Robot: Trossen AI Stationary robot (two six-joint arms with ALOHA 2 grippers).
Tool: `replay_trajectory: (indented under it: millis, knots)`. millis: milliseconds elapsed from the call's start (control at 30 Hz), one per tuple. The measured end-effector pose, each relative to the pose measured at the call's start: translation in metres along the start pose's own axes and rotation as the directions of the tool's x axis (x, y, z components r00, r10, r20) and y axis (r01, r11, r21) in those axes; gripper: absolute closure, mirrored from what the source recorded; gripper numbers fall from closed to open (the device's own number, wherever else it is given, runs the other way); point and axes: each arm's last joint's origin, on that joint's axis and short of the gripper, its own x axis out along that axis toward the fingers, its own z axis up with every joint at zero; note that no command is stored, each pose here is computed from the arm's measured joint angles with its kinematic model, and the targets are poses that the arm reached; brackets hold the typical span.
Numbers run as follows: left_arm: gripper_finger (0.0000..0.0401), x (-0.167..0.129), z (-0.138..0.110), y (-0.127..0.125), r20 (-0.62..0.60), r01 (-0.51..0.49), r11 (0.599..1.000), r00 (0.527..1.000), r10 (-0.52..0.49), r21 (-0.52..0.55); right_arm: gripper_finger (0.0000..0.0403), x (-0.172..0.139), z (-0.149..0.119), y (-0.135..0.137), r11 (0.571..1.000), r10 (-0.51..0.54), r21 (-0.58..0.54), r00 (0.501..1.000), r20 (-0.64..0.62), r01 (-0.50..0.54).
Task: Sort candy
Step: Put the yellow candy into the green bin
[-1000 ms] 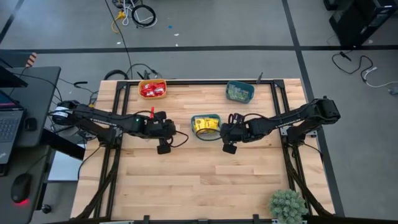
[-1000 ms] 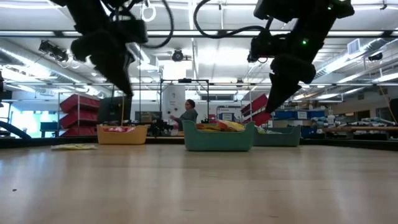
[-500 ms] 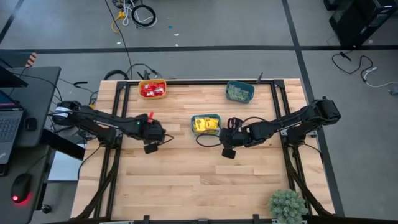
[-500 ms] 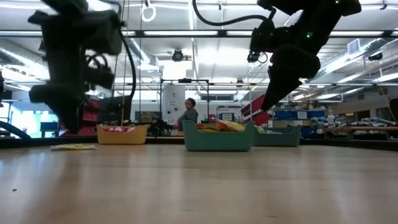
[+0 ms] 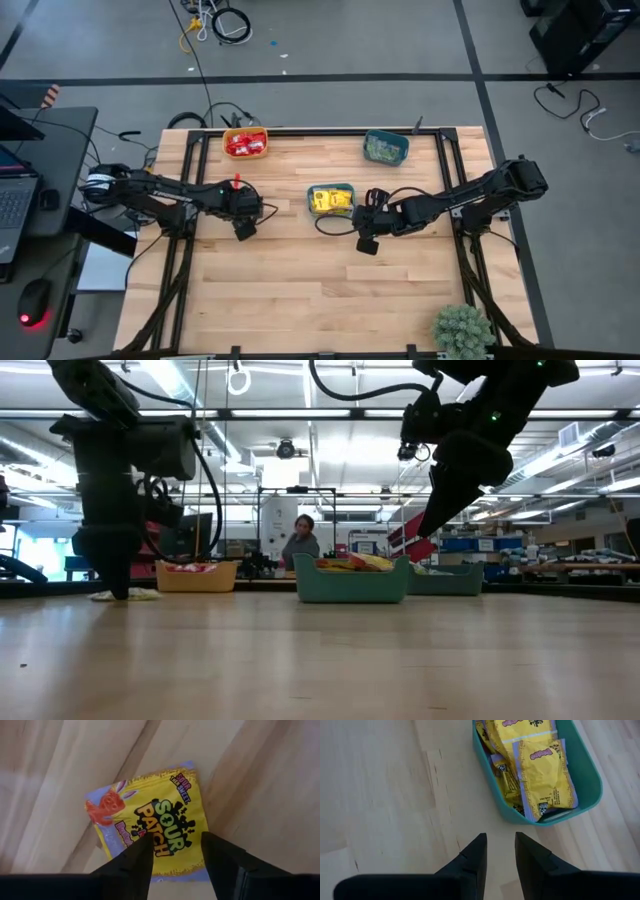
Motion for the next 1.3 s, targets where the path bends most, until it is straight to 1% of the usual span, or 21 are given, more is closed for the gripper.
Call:
replay_trajectory:
  millis: [67, 133, 200, 300, 333, 367, 567, 767, 867, 933, 1033, 1200, 1300]
  knots:
    - [0.0241, 0.001, -0.001, 0.000, 0.006, 0.003, 1.000, 1.000, -0.003, 0.003, 0.0316, 0.000, 0.000, 0.000, 1.000, 0.000, -0.002, 1.000, 0.000, 0.000]
    - [0.0265, 0.002, -0.001, 0.000, 0.016, 0.004, 1.000, 1.000, -0.004, 0.020, 0.0318, 0.000, 0.000, 0.000, 1.000, 0.000, -0.003, 1.000, 0.000, 0.000]
    - [0.0301, 0.003, 0.000, -0.001, 0.037, 0.000, 0.999, 0.999, -0.002, 0.042, 0.0320, 0.000, 0.000, 0.000, 1.000, 0.000, -0.004, 1.000, 0.000, 0.000]
    - [0.0372, 0.002, 0.003, -0.004, 0.081, -0.005, 0.997, 0.997, -0.001, 0.073, 0.0319, 0.000, 0.000, 0.000, 1.000, -0.001, 0.001, 1.000, -0.002, 0.001]
    - [0.0385, 0.001, 0.005, -0.005, 0.092, -0.001, 0.997, 0.996, -0.007, 0.083, 0.0319, 0.000, 0.000, 0.000, 1.000, -0.003, 0.007, 1.000, -0.003, 0.003]
    - [0.0390, 0.000, 0.007, -0.006, 0.100, 0.003, 0.995, 0.995, -0.012, 0.096, 0.0318, 0.000, -0.001, 0.000, 1.000, -0.009, 0.013, 1.000, -0.005, 0.009]
    - [0.0399, -0.020, 0.024, -0.013, 0.162, 0.020, 0.987, 0.986, -0.047, 0.161, 0.0317, -0.001, -0.006, -0.003, 0.996, -0.069, 0.047, 0.996, -0.047, 0.072]
    - [0.0400, -0.056, 0.050, -0.025, 0.283, 0.052, 0.973, 0.952, -0.115, 0.223, 0.0315, -0.001, -0.010, -0.007, 0.986, -0.137, 0.091, 0.988, -0.070, 0.143]
    - [0.0400, -0.074, 0.063, -0.030, 0.359, 0.067, 0.962, 0.919, -0.162, 0.264, 0.0316, 0.003, -0.010, -0.008, 0.985, -0.131, 0.111, 0.990, -0.047, 0.135]
    - [0.0400, -0.084, 0.070, -0.032, 0.389, 0.098, 0.953, 0.897, -0.209, 0.286, 0.0318, 0.006, -0.010, -0.008, 0.984, -0.123, 0.124, 0.992, -0.024, 0.125]
    - [0.0400, -0.096, 0.078, -0.033, 0.431, 0.112, 0.942, 0.867, -0.249, 0.318, 0.0318, 0.012, -0.010, -0.009, 0.985, -0.094, 0.147, 0.995, 0.021, 0.090]
    - [0.0401, -0.101, 0.091, -0.039, 0.460, 0.077, 0.920, 0.848, -0.263, 0.384, 0.0317, 0.024, -0.013, -0.016, 0.982, -0.077, 0.178, 0.994, 0.076, 0.063]
    - [0.0401, -0.098, 0.102, -0.047, 0.459, 0.044, 0.899, 0.849, -0.263, 0.435, 0.0319, 0.030, -0.013, -0.020, 0.984, -0.033, 0.180, 0.992, 0.118, 0.012]
